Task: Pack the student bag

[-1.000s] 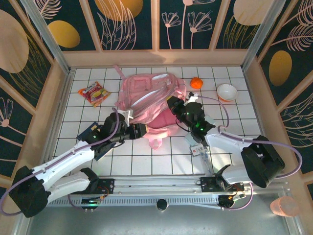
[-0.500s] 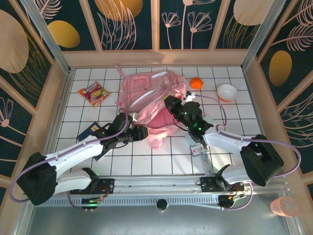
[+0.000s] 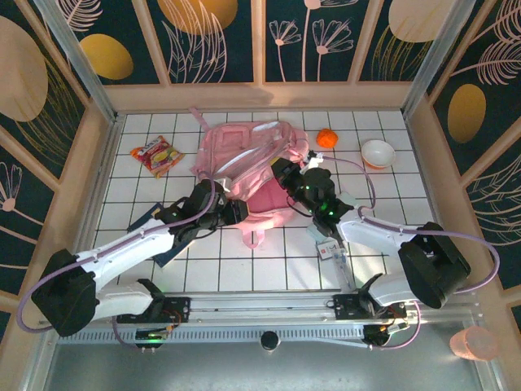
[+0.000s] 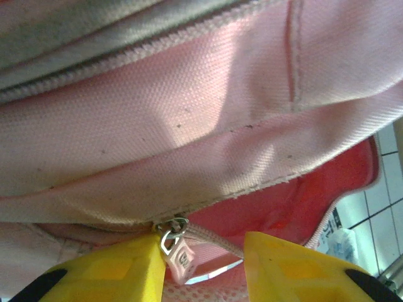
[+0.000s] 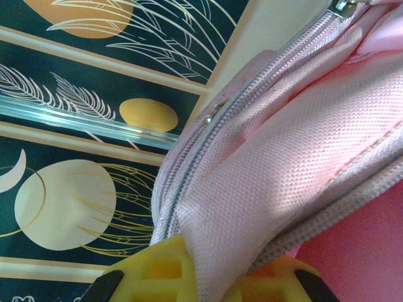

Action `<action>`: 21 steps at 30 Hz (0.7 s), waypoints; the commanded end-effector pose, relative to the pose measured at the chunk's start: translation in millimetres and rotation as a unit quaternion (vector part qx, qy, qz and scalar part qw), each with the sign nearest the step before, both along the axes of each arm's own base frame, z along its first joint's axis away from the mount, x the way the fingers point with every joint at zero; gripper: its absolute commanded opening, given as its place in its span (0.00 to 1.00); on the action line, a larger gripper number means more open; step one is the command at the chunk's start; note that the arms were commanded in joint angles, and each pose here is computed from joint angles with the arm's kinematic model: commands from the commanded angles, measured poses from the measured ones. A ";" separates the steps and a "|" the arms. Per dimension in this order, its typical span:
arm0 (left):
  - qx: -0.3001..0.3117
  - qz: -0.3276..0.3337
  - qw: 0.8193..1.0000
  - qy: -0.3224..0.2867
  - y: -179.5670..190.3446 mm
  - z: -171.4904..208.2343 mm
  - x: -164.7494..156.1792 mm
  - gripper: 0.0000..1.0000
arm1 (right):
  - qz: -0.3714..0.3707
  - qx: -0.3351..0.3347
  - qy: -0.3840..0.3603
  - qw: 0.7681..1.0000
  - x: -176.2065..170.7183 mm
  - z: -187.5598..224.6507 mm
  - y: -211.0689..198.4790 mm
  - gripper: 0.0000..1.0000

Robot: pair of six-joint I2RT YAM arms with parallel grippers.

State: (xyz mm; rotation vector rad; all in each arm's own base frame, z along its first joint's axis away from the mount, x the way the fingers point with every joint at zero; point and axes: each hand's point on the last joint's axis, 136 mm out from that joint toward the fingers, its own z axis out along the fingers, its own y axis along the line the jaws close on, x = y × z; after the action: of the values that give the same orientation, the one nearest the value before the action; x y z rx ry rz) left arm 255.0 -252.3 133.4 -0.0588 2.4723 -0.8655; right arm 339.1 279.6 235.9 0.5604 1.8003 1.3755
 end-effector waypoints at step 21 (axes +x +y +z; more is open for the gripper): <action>0.095 0.058 0.992 -0.067 43.0 7.7 15.8 0.00 | 0.089 -0.019 -0.071 0.993 0.0 61.5 0.5 0.00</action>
State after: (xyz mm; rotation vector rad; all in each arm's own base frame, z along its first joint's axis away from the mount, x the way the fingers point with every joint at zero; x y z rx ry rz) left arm 269.3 -215.9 138.8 -0.1006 2.4112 -0.5994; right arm 344.4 272.2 235.7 0.4642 1.9105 1.3756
